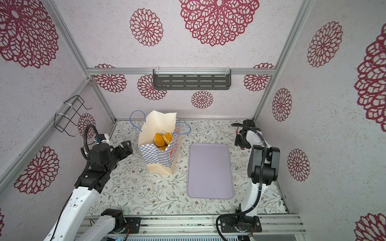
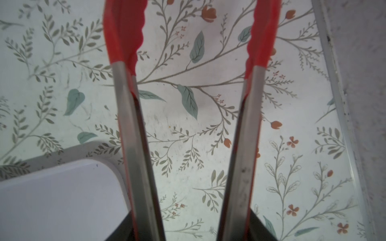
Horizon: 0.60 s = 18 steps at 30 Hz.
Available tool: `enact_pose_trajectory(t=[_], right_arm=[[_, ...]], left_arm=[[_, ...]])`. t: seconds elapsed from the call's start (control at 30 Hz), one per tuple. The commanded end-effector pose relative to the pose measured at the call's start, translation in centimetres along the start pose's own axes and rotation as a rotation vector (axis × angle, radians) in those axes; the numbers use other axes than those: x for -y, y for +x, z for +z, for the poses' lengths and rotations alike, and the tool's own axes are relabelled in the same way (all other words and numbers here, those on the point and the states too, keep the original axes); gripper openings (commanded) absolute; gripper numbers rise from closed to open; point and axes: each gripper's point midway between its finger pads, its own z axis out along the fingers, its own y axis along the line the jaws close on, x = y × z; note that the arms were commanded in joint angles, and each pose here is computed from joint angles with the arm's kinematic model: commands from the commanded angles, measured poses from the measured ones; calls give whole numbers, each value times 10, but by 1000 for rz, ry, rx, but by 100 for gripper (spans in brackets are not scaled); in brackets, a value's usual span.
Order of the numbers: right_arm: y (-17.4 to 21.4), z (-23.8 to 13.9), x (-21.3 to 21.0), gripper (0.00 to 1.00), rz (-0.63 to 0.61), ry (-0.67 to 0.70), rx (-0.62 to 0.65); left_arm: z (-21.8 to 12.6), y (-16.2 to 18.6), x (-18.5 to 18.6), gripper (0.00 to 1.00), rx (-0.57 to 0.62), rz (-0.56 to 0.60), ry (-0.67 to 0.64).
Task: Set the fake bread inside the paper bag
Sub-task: 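Release the bag with the left gripper while the right gripper carries the tongs away, then lower the tongs onto the table and open the right gripper while the left arm retracts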
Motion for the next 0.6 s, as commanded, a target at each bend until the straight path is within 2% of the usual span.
enact_pose_trajectory(t=[0.0, 0.13, 0.3, 0.33, 0.37, 0.4, 0.57], right_arm=[[4, 3, 5, 57, -51, 26, -22], [19, 18, 6, 58, -44, 13, -75], [24, 20, 8, 67, -34, 10, -87], [25, 20, 9, 71, -29, 13, -88], [25, 20, 10, 96, -24, 14, -90], [25, 20, 10, 99, -20, 14, -92], [18, 9, 16, 99, 1, 28, -43]], left_arm=[[-8, -26, 4, 97, 126, 7, 23], [-9, -24, 3, 97, 118, 29, 18], [-11, -23, 1, 97, 114, 40, 14], [-10, -22, 1, 97, 114, 40, 12], [-10, -22, 1, 97, 112, 40, 13], [-10, -22, 1, 97, 111, 38, 15], [-9, -22, 0, 97, 105, 36, 4]])
